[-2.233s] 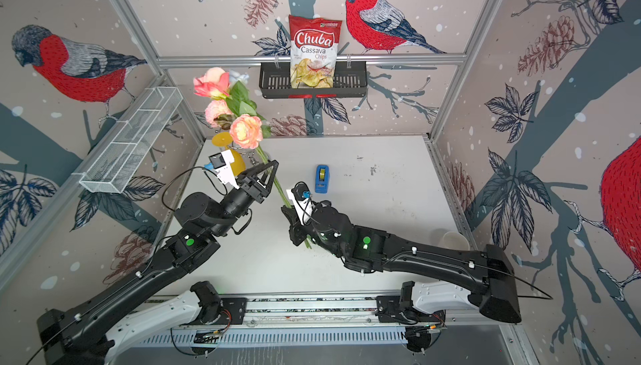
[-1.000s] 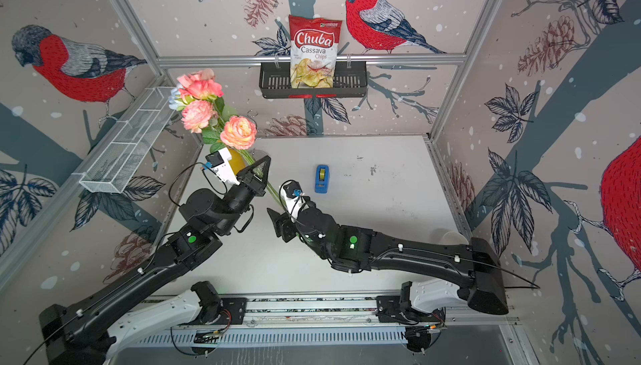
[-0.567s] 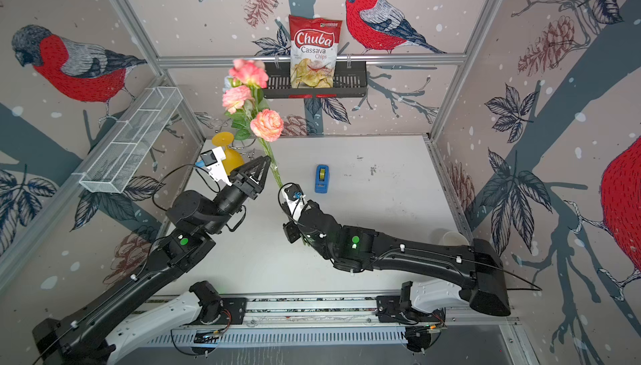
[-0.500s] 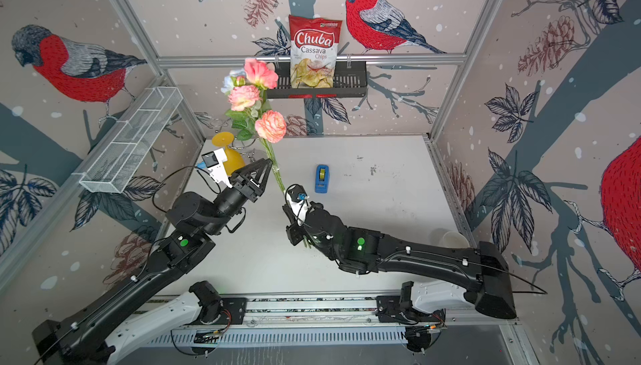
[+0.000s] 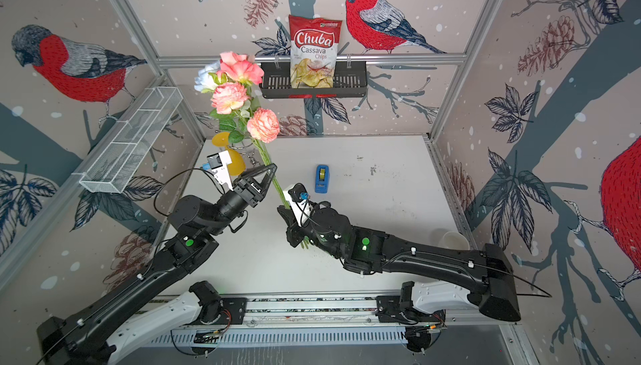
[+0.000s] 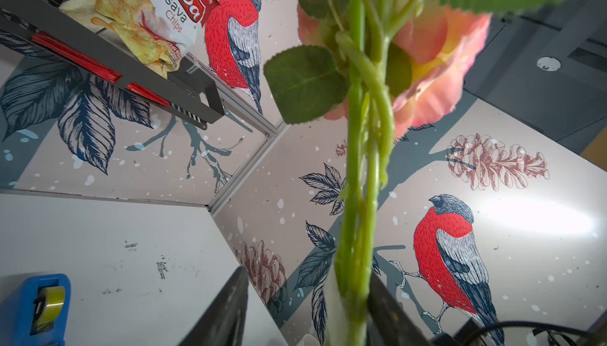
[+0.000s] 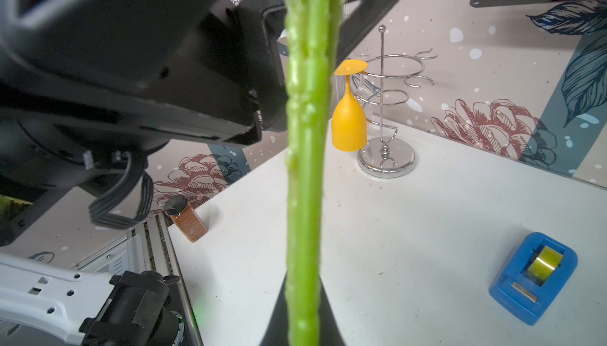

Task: Wrap bouquets with tape
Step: Wrap the tape around the bouquet.

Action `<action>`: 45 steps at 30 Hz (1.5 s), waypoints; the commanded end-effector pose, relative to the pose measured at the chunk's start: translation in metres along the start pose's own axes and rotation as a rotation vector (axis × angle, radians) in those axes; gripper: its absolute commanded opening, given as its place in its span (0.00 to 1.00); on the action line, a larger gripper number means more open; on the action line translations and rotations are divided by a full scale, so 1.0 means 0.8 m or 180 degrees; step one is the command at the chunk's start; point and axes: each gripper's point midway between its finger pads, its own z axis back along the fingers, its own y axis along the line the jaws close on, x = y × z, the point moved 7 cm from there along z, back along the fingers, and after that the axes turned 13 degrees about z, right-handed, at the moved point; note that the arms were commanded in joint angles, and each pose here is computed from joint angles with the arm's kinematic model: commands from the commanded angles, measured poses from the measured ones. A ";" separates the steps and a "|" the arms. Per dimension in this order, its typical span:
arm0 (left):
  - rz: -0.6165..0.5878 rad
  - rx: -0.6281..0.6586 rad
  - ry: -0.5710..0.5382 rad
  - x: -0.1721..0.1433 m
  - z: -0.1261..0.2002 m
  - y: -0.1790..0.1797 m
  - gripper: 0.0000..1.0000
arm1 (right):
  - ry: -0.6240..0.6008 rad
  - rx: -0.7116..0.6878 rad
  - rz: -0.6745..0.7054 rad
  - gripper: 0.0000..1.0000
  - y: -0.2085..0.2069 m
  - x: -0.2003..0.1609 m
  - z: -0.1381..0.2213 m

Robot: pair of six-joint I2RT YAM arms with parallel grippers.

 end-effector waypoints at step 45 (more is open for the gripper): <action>-0.0550 0.0173 -0.0028 0.007 0.012 -0.005 0.00 | 0.0192 -0.0638 0.0187 0.18 -0.010 0.013 -0.031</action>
